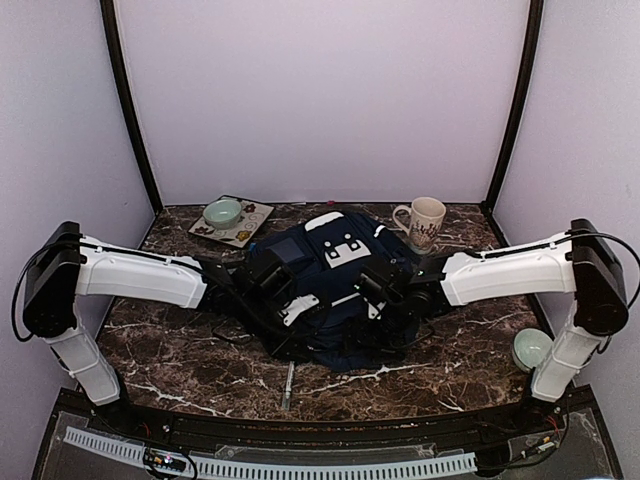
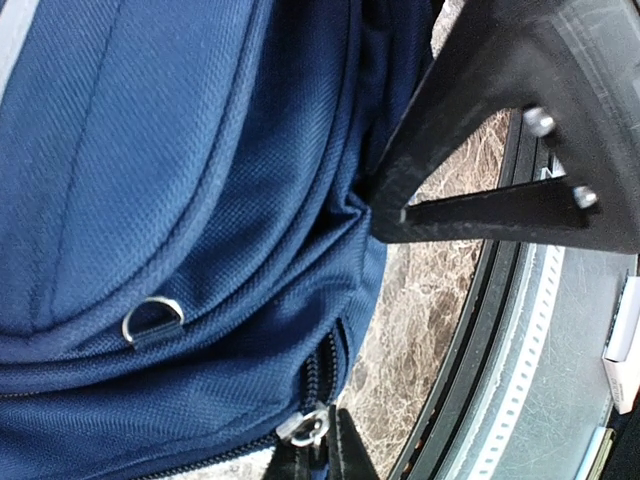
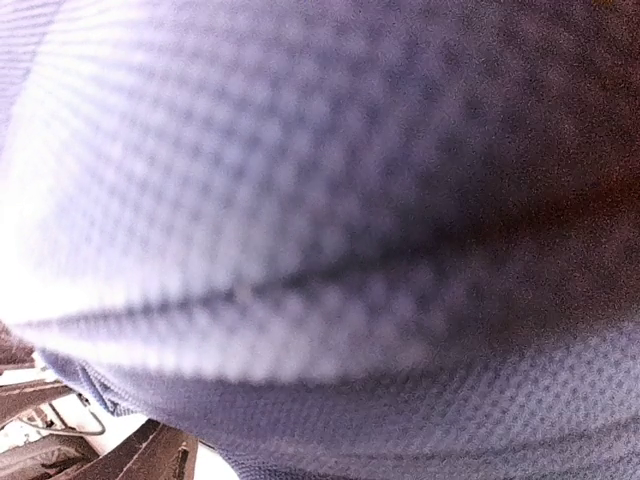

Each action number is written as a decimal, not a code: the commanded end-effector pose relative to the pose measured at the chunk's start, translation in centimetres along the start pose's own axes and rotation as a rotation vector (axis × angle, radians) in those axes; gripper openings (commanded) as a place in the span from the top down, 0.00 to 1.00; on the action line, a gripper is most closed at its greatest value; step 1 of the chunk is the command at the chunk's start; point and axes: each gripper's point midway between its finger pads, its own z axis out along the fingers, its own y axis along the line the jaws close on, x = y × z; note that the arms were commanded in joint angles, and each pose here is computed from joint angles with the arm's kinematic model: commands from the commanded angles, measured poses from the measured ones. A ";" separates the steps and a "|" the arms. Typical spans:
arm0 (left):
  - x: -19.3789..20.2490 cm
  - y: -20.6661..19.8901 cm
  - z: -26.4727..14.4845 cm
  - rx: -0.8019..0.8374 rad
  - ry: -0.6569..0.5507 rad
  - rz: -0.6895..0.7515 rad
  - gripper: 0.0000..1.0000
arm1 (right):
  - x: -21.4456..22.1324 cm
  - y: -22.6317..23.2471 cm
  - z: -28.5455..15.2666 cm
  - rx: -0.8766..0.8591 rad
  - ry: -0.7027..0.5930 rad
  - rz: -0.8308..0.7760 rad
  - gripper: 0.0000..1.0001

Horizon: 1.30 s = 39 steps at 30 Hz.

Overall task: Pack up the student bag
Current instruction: Place the largest pocket of the student bag, then grab the largest pocket of the student bag.

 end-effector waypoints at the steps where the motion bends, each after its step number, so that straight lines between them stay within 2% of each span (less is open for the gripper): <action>1: -1.9 -3.9 -1.9 0.115 -0.068 0.068 1.00 | -1.4 5.3 -2.3 -0.236 -0.094 -0.074 0.21; 7: -2.3 -4.1 -1.8 0.127 -0.067 0.048 0.99 | 1.4 9.8 -4.1 -0.402 -0.023 -0.227 0.21; 10: -2.5 -4.4 -1.9 0.137 -0.073 0.040 0.88 | 1.5 9.6 -3.8 -0.398 -0.023 -0.207 0.21; 19: -1.5 -4.6 -2.4 0.155 -0.053 0.025 0.67 | 2.4 6.8 -5.0 -0.393 -0.067 -0.140 0.21; 25: -1.4 -4.9 -4.9 0.207 -0.061 0.009 0.60 | 3.1 6.9 -5.8 -0.383 -0.065 -0.189 0.21; 30: -0.6 -2.3 -6.6 0.091 -0.053 -0.008 0.56 | 3.4 8.3 -5.2 -0.324 -0.080 -0.270 0.22; 34: 0.1 1.4 -7.7 -0.044 -0.064 -0.069 0.56 | 2.4 9.3 -4.1 -0.241 -0.111 -0.291 0.26; 39: 0.6 3.5 -8.6 -0.134 -0.087 -0.105 0.56 | 1.6 10.8 -3.7 -0.224 -0.144 -0.302 0.30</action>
